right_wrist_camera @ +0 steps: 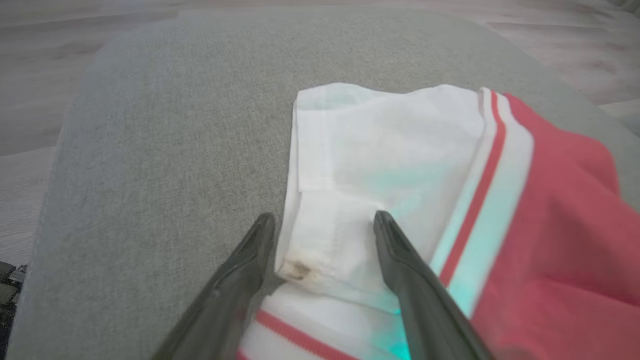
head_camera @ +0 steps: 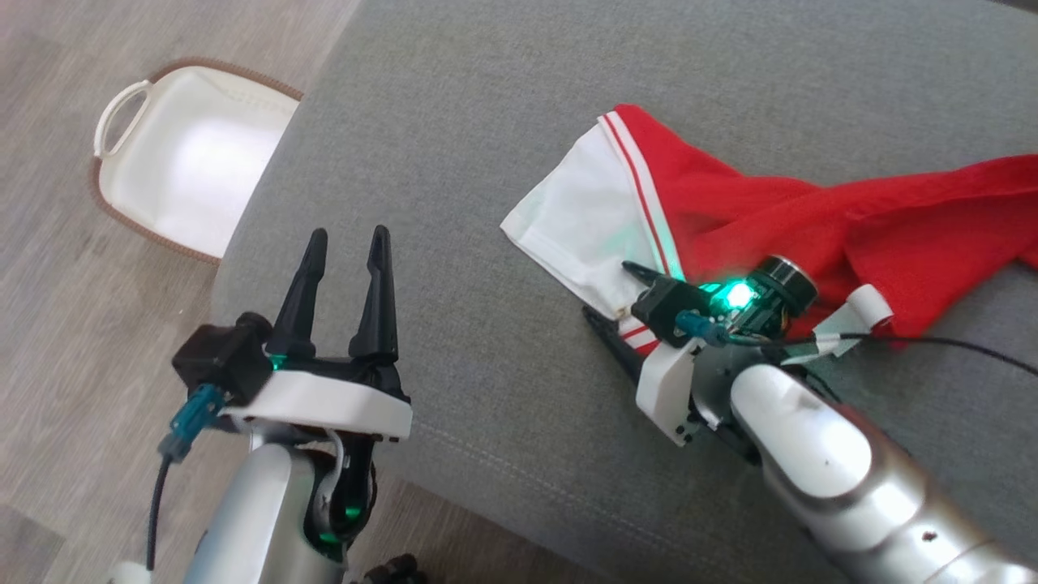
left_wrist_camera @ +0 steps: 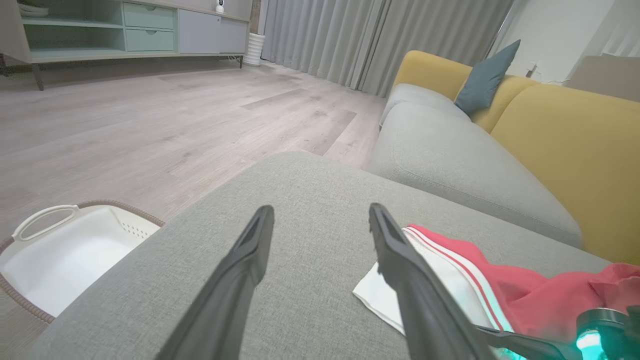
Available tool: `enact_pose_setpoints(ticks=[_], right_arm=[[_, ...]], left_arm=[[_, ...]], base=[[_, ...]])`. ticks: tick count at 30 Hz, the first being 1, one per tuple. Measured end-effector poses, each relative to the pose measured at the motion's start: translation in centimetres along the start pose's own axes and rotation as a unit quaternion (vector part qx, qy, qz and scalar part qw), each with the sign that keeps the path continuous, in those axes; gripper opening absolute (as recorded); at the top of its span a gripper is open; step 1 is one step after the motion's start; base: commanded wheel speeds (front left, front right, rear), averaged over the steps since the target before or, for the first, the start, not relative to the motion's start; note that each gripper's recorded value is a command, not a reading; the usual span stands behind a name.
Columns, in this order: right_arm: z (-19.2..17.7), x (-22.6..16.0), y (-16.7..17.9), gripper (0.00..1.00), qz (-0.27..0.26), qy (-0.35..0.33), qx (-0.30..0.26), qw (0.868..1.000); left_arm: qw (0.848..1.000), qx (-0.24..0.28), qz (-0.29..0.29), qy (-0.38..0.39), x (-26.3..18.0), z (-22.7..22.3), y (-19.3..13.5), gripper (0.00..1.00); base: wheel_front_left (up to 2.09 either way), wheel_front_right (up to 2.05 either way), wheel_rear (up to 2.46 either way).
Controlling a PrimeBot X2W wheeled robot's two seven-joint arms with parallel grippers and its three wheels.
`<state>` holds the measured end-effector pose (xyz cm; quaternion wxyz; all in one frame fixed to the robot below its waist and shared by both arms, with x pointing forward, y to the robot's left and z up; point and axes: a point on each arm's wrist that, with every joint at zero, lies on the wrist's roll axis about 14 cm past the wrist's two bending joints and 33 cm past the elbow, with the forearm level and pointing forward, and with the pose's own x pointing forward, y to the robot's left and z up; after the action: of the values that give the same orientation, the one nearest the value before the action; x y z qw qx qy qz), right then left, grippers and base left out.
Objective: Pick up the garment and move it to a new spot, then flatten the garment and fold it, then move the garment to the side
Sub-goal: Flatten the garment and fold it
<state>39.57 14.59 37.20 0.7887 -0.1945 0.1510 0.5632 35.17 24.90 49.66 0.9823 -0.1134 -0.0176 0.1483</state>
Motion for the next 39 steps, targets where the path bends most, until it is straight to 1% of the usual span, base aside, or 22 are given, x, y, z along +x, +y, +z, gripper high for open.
enact_pose_setpoints(ticks=[6,7,8,13,17,21,26,28,30,34,35,36,39], right_arm=[[-0.8,0.7,-0.6,1.00,0.002,0.015,0.002,1.000],[-0.9,0.8,-0.8,0.56,0.001,0.017,0.003,1.000],[-0.8,0.9,-1.1,0.00,-0.002,0.016,0.011,1.000],[-0.7,0.4,-2.7,0.00,-0.029,0.001,0.037,0.999],[0.7,-0.4,-4.3,0.00,-0.060,-0.028,0.055,0.996],[3.4,-1.6,-6.9,0.00,-0.098,-0.067,0.060,0.991],[8.5,-3.4,-12.6,0.00,-0.158,-0.120,0.044,0.979],[9.5,-4.2,-15.3,0.00,-0.183,-0.123,0.035,0.975],[9.9,-4.7,-17.4,0.00,-0.199,-0.120,0.043,0.972],[8.5,-4.5,-19.5,0.00,-0.210,-0.081,0.042,0.973],[7.7,-4.3,-19.7,0.84,-0.209,-0.064,0.047,0.975],[6.7,-4.1,-19.7,1.00,-0.207,-0.045,0.049,0.976],[4.4,-4.0,-19.8,1.00,-0.205,-0.013,0.045,0.978]], left_arm=[[1.000,-0.004,0.007,0.008,0.0,-0.5,0.2,1.00],[1.000,-0.005,0.008,0.010,0.1,-0.6,0.2,1.00],[1.000,-0.008,0.008,0.013,0.2,-0.8,0.1,1.00],[1.000,-0.011,-0.001,0.016,0.5,-1.1,-0.5,1.00],[1.000,-0.013,-0.010,0.011,0.6,-0.9,-1.1,1.00],[1.000,-0.015,-0.021,0.003,0.6,-0.4,-1.7,1.00],[0.999,-0.018,-0.027,-0.003,0.4,0.0,-2.1,1.00],[1.000,-0.017,-0.026,-0.001,0.4,-0.1,-2.0,1.00],[1.000,-0.016,-0.023,0.000,0.4,-0.1,-1.8,1.00],[1.000,-0.012,-0.014,0.004,0.3,-0.4,-1.3,1.00],[1.000,-0.011,-0.012,0.005,0.3,-0.4,-1.2,1.00],[1.000,-0.011,-0.011,0.006,0.3,-0.5,-1.1,1.00],[1.000,-0.011,-0.009,0.009,0.3,-0.7,-1.0,1.00]], base=[[0.00,0.00,0.00],[0.00,0.00,0.00],[0.00,0.00,0.00],[0.00,0.00,0.00],[0.00,0.00,0.00],[0.00,0.00,0.00],[0.00,0.00,0.00],[0.00,0.00,0.00],[0.00,0.00,0.00],[0.00,0.00,0.00],[0.00,0.00,0.00],[0.00,0.00,0.00],[0.00,0.00,0.00]])
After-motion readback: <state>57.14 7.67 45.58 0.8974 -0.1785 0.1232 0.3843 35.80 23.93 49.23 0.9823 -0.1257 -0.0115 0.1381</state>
